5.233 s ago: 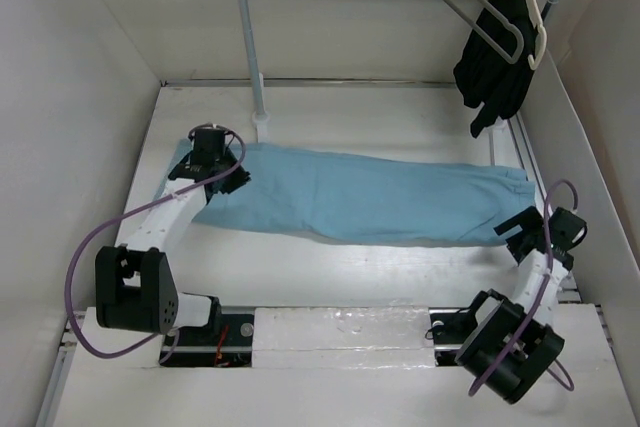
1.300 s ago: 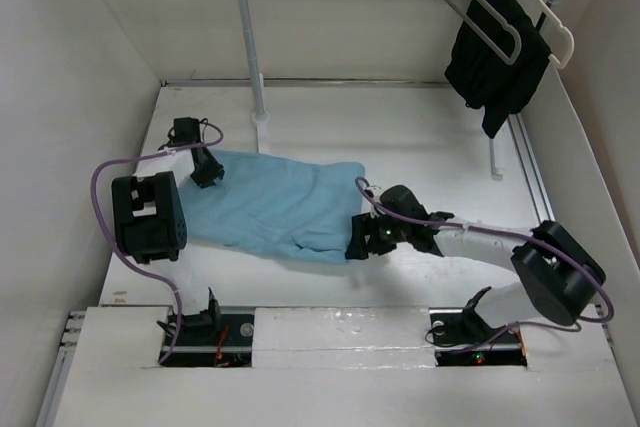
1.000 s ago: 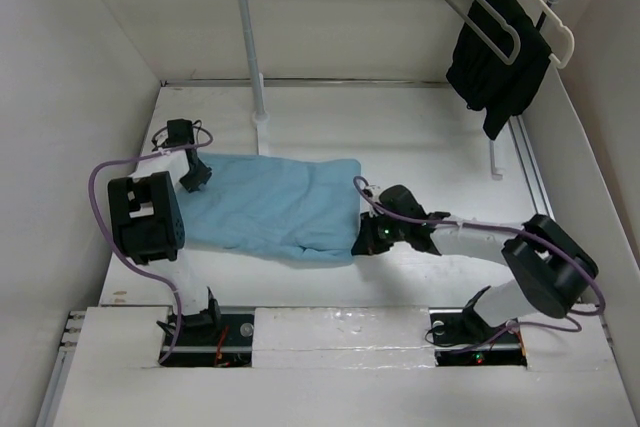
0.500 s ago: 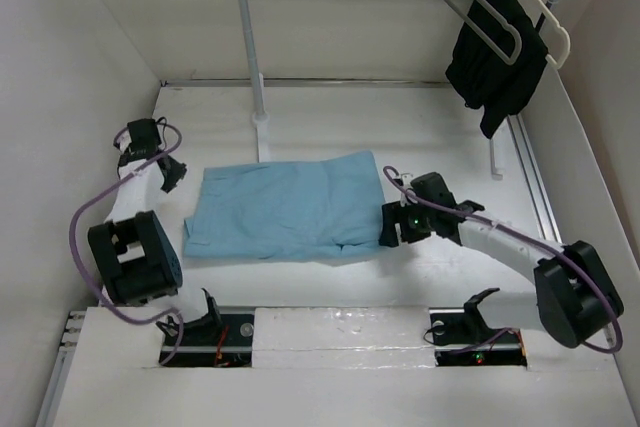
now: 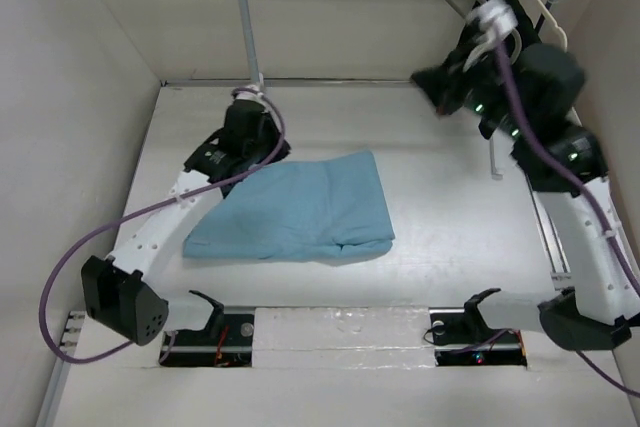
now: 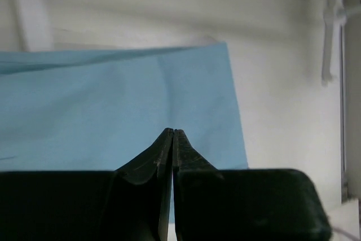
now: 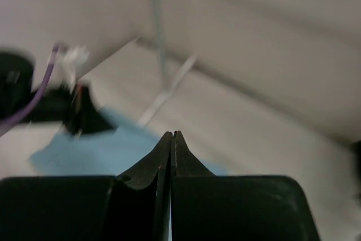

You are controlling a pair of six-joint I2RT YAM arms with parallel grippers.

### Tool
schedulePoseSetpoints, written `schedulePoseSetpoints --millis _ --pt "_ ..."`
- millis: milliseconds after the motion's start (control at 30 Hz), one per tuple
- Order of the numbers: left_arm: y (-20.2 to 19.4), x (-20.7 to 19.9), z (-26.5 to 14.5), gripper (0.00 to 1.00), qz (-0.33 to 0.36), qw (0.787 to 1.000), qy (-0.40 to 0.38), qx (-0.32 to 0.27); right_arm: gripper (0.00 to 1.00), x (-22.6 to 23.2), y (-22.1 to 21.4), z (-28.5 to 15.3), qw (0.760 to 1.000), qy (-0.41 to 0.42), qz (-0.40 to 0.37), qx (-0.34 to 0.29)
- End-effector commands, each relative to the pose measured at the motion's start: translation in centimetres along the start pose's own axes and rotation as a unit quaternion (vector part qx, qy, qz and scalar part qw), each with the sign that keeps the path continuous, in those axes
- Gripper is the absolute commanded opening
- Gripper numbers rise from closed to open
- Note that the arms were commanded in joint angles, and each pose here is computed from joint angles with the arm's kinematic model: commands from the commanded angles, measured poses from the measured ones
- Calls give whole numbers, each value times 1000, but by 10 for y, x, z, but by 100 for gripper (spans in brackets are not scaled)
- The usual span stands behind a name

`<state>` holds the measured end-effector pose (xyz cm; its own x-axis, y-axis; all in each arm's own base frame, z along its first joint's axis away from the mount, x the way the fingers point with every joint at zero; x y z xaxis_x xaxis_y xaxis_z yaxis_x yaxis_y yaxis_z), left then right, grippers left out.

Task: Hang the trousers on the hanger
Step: Pick up the hanger from the clothesline.

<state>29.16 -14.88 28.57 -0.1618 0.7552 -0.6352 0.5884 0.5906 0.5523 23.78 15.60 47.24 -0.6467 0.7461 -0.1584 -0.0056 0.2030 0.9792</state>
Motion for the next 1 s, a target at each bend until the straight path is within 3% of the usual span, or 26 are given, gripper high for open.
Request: schedulePoseSetpoints --millis 0,33,133,267,367,400,467,500,600,967 --pt "-29 -40 0 0 36 998 -44 29 0 -62 27 9 995 -76 -63 -4" --pt "-55 -51 2 0 59 995 -52 59 0 -78 61 -7 990 -98 -83 -49" --pt "-85 -71 -3 0 94 992 -52 70 0 -134 82 -14 985 -125 -98 -70" --pt "-124 -91 -23 0 128 984 -78 92 0 -181 77 -16 986 -123 -81 -76" --pt "-131 -91 -27 0 142 979 -95 108 8 -209 70 -25 982 -155 -60 -90" --pt "-132 -91 -28 0 143 978 -102 115 19 -220 71 -31 979 -167 -57 -101" --pt "-135 -87 -27 0 152 976 -100 119 31 -235 57 -25 983 -157 -40 -88" --pt "-136 -85 -26 0 154 976 -98 121 46 -231 61 -28 984 -152 -42 -88" --pt "-141 -79 -23 0 160 974 -93 130 63 -244 46 -25 984 -160 -31 -67" --pt "-146 -74 -17 0 156 973 -93 141 69 -248 -6 1 985 -168 -24 26"
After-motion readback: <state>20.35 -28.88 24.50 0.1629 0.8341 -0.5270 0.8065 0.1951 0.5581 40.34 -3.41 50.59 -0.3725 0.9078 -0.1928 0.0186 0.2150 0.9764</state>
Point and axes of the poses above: each gripper's point midway between its finger pads, its own z axis out along the fingers, its own x axis along the line the jaws close on, y = z × x, the point moved 7 cm from there along -z, back along the fingers, and after that the axes turned 15 degrees about -z, right-handed, at the moved point
